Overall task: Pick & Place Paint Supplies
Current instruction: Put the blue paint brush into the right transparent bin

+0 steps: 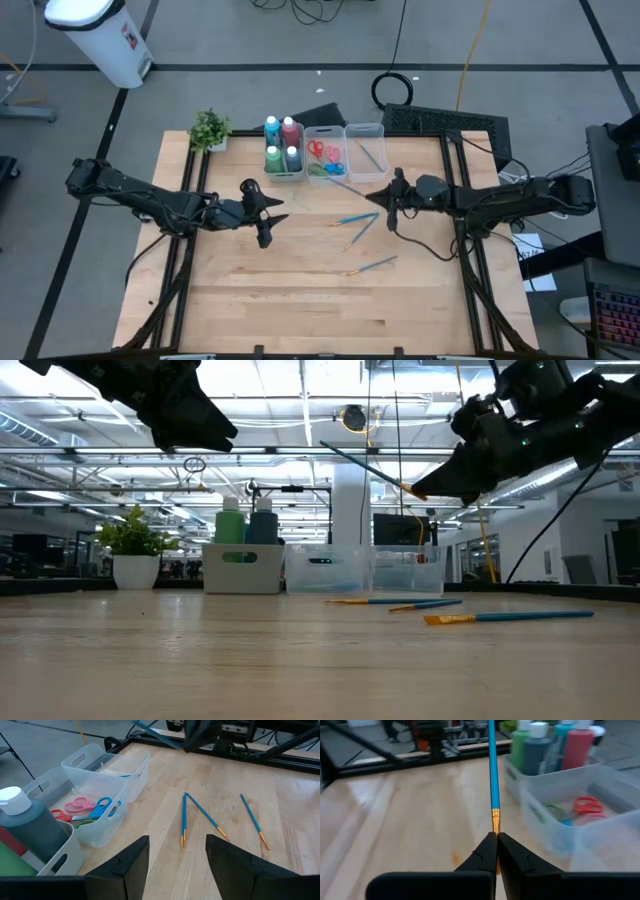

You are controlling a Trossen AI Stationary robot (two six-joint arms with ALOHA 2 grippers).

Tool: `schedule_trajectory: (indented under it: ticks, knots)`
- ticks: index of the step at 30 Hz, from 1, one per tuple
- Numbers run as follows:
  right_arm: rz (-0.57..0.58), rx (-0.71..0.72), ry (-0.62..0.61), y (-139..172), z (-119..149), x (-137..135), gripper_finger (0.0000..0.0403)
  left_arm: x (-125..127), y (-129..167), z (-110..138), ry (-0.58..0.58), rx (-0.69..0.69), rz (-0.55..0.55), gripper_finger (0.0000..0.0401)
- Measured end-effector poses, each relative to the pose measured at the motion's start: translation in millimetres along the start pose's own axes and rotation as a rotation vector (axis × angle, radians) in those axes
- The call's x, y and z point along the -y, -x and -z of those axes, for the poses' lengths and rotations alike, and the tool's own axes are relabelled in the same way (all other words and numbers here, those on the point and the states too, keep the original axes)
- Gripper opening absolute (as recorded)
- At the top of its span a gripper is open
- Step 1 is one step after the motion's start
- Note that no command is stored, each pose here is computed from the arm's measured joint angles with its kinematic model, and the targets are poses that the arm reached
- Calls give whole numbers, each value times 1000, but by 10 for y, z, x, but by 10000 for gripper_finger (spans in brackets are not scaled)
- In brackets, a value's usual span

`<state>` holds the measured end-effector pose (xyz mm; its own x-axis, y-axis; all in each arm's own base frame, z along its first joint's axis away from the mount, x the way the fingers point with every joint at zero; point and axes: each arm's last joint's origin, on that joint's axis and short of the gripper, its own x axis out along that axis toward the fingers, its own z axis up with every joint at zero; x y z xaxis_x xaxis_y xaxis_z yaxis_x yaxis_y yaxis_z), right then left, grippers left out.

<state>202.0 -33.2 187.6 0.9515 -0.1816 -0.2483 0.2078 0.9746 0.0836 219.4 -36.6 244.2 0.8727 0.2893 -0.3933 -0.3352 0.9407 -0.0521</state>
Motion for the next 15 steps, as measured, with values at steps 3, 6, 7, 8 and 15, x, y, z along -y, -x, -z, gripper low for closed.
schedule_trajectory:
  ticks: [3,6,7,8,15]
  knots:
    - [51,6,-16,0,-11,107,0,0,0,0,0,0,0,202]
    - [106,17,-60,6,-24,224,0,0,0,0,0,0,0,202]
    - [122,21,-74,10,-27,259,0,0,0,0,0,0,0,203]
    - [139,26,-86,13,-32,294,0,0,0,0,0,0,0,202]
    - [248,43,-113,43,-45,475,0,0,0,0,0,0,-1,202]
